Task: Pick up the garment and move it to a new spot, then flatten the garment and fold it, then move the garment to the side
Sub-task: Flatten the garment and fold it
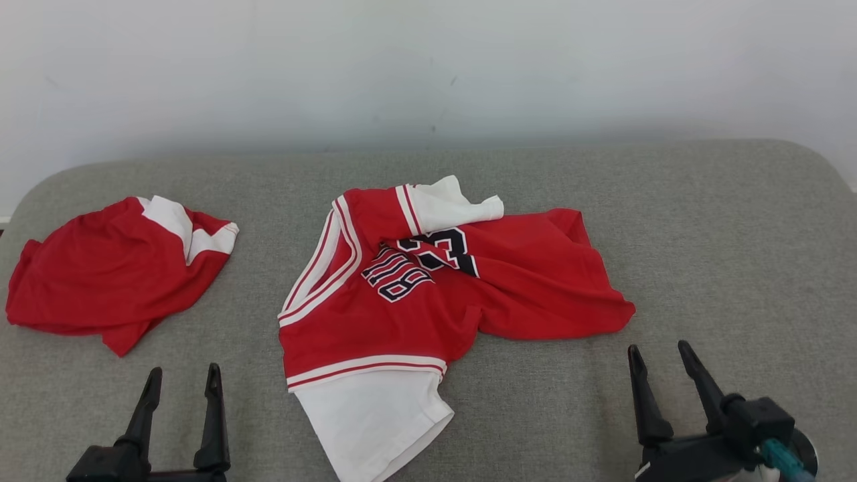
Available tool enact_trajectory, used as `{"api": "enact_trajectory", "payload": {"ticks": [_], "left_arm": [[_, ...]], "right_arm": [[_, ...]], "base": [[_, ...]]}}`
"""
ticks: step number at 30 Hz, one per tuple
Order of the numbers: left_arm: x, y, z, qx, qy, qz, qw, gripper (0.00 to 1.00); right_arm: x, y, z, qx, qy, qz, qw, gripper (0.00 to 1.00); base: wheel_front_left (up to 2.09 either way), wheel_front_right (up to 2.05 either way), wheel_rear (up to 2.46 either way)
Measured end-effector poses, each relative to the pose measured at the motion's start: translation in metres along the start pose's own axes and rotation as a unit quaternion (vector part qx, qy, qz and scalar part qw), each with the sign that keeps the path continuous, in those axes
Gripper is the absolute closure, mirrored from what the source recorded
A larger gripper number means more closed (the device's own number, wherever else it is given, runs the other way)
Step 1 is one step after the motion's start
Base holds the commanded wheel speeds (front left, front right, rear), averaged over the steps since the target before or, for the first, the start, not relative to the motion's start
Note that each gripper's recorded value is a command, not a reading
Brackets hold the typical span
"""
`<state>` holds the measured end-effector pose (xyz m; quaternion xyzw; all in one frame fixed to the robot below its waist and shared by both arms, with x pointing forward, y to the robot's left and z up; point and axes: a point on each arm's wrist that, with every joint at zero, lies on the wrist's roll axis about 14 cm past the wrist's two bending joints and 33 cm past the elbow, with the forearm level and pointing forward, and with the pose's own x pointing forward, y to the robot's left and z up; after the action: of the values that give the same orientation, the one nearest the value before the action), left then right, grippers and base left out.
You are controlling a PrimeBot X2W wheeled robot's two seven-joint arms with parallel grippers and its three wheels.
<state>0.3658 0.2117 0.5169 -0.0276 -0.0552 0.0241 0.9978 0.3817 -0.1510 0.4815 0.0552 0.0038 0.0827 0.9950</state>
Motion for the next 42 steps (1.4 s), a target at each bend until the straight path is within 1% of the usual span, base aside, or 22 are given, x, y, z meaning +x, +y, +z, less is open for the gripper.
{"api": "enact_trajectory", "payload": {"ticks": [7, 14, 21, 26, 27, 32, 35, 38, 42], "left_arm": [[0.006, -0.004, -0.004, -0.002, 0.004, -0.007, 1.0, 0.0], [0.008, -0.011, -0.011, -0.01, 0.013, -0.013, 1.0, 0.0], [0.011, -0.007, -0.018, -0.011, 0.022, -0.009, 1.0, 0.0], [0.013, -0.003, -0.022, -0.009, 0.029, -0.003, 1.0, 0.0], [0.013, 0.0, -0.025, -0.008, 0.033, 0.001, 0.999, 0.0], [0.012, 0.003, -0.027, -0.008, 0.036, 0.004, 0.999, 0.0], [0.007, -0.002, -0.032, -0.011, 0.045, -0.001, 0.999, 0.0], [0.006, -0.008, -0.031, -0.014, 0.044, -0.011, 0.999, 0.0], [0.009, -0.017, -0.029, -0.018, 0.039, -0.023, 0.999, 0.0]], "right_arm": [[0.03, -0.014, -0.002, -0.033, 0.022, 0.005, 0.999, 0.0], [0.054, -0.027, -0.03, -0.05, 0.081, 0.005, 0.995, 0.0], [0.065, -0.036, -0.066, -0.038, 0.139, -0.006, 0.99, 0.0], [0.079, -0.028, -0.081, -0.022, 0.159, -0.001, 0.987, 0.0], [0.081, -0.025, -0.089, -0.012, 0.172, -0.002, 0.985, 1.0], [0.083, -0.018, -0.092, 0.003, 0.174, 0.0, 0.985, 1.0], [0.073, -0.018, -0.083, 0.013, 0.154, -0.002, 0.988, 1.0], [0.058, -0.02, -0.073, 0.026, 0.13, -0.007, 0.991, 1.0], [0.028, -0.027, -0.071, 0.032, 0.119, -0.02, 0.992, 1.0]], "base": [[0.0, 0.0, 0.0], [0.0, 0.0, 0.0], [0.0, 0.0, 0.0], [0.0, 0.0, 0.0], [0.0, 0.0, 0.0], [0.0, 0.0, 0.0], [0.0, 0.0, 0.0], [0.0, 0.0, 0.0], [0.0, 0.0, 0.0]]}}
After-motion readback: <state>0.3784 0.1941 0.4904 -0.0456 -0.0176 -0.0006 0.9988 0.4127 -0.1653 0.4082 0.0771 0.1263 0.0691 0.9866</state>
